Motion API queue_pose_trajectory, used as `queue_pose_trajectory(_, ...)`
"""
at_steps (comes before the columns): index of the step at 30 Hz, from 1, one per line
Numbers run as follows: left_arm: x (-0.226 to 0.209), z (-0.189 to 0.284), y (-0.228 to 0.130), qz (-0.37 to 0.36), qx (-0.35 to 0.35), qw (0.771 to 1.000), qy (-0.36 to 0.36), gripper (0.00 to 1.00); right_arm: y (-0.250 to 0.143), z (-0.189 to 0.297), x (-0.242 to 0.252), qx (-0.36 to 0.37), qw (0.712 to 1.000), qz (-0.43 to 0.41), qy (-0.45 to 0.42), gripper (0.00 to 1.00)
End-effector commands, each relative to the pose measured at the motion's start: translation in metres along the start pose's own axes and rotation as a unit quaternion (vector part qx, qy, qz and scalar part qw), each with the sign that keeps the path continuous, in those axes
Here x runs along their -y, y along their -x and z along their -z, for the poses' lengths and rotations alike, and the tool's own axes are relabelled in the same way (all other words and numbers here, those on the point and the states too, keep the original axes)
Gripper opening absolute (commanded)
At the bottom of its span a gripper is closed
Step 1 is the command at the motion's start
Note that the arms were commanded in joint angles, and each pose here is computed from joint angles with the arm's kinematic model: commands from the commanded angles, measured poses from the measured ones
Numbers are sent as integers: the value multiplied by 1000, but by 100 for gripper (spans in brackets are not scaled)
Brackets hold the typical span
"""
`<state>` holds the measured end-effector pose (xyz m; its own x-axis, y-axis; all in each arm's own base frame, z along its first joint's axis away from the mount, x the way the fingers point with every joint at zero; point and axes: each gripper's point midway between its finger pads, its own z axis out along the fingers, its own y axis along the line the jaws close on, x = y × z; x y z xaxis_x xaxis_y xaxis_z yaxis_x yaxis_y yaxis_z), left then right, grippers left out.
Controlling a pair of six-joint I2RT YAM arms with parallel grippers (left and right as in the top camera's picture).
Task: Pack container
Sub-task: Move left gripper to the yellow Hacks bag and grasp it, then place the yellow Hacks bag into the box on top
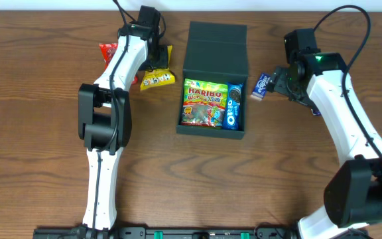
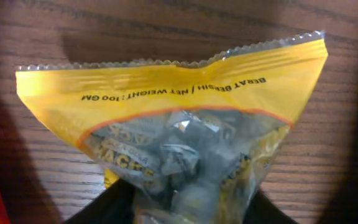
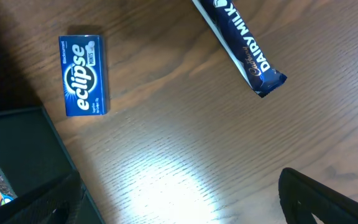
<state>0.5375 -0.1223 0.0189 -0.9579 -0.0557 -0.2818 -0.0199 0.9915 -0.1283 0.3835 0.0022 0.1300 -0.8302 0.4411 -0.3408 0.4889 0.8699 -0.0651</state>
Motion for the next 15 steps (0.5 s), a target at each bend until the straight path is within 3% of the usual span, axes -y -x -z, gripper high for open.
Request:
queue_pose_trajectory(1, -5, -8, -5, 3, -11, 1000, 7, 39, 2, 4, 3, 5, 1000, 1, 2, 99)
queue_pose_trajectory(5, -6, -6, -6, -12, -13, 1000, 8, 26, 2, 4, 3, 5, 1000, 1, 2, 99)
queue_pose_trajectory(9, -4, 15, 4, -39, 1, 999, 10, 6, 2, 4, 3, 5, 1000, 1, 2, 99)
queue_pose_trajectory(15, 10, 89, 37, -146, 72, 987, 5, 6, 3, 4, 4, 5, 1000, 1, 1, 99)
